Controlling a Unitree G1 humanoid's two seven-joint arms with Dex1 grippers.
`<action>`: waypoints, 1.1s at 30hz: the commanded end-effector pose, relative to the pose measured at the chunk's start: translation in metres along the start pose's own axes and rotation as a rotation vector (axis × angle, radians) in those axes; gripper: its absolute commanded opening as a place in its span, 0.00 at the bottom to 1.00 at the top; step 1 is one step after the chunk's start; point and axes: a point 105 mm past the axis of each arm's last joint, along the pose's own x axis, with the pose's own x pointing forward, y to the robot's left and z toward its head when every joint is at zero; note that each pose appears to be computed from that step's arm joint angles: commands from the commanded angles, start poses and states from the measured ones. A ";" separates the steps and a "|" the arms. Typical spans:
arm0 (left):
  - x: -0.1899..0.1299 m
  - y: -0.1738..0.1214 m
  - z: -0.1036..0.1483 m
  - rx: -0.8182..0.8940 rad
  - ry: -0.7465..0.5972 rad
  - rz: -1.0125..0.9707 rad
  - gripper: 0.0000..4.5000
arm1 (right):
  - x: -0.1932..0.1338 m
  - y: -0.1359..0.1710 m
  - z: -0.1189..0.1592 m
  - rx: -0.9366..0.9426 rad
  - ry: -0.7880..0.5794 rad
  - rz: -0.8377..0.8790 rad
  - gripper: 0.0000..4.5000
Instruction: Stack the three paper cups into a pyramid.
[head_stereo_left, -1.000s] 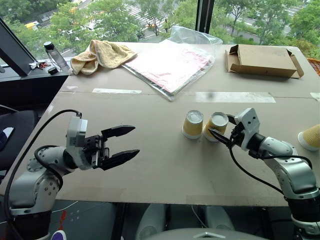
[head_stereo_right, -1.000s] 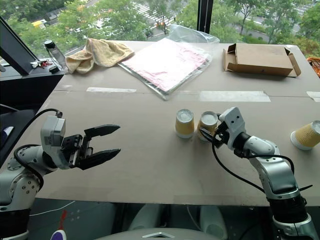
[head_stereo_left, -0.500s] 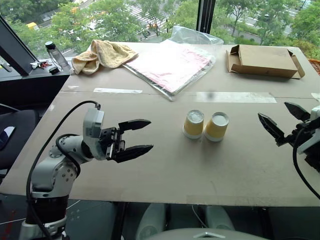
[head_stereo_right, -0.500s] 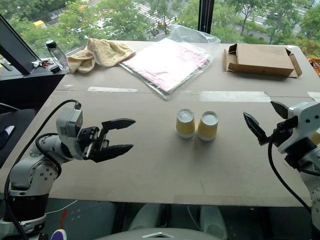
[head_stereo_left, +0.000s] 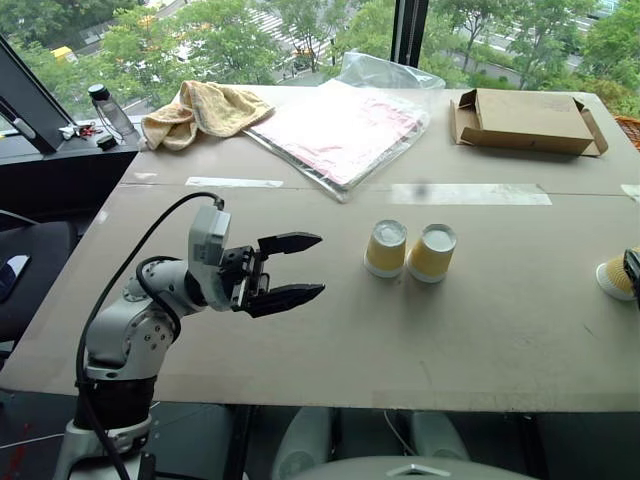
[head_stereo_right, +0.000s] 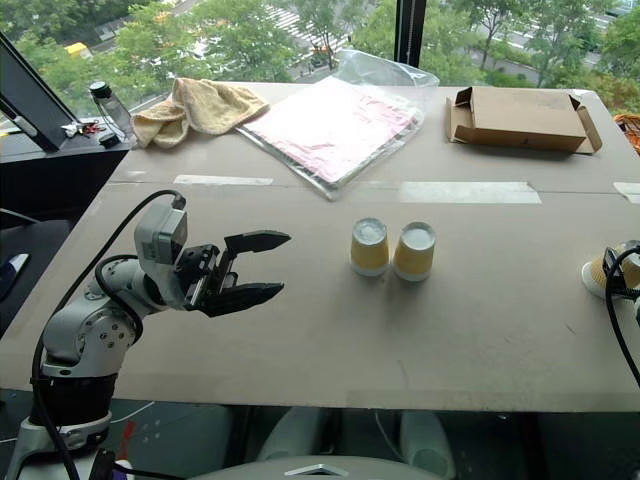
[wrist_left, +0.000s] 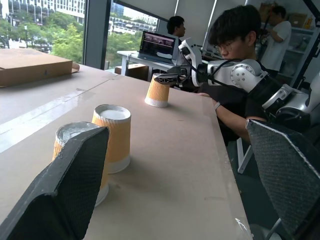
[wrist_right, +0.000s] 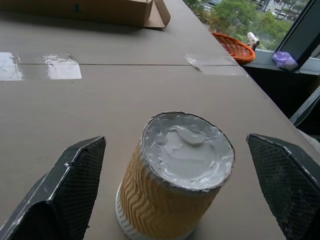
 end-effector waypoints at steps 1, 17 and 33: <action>0.002 -0.008 0.010 0.036 -0.013 -0.024 1.00 | 0.004 -0.010 0.002 0.023 -0.024 -0.032 0.94; -0.018 0.010 0.014 -0.034 -0.062 0.109 1.00 | -0.051 0.148 0.093 -0.038 -0.309 0.753 0.52; -0.024 0.004 0.014 -0.002 -0.039 0.172 1.00 | -0.095 0.261 0.117 -0.267 -0.242 1.245 0.52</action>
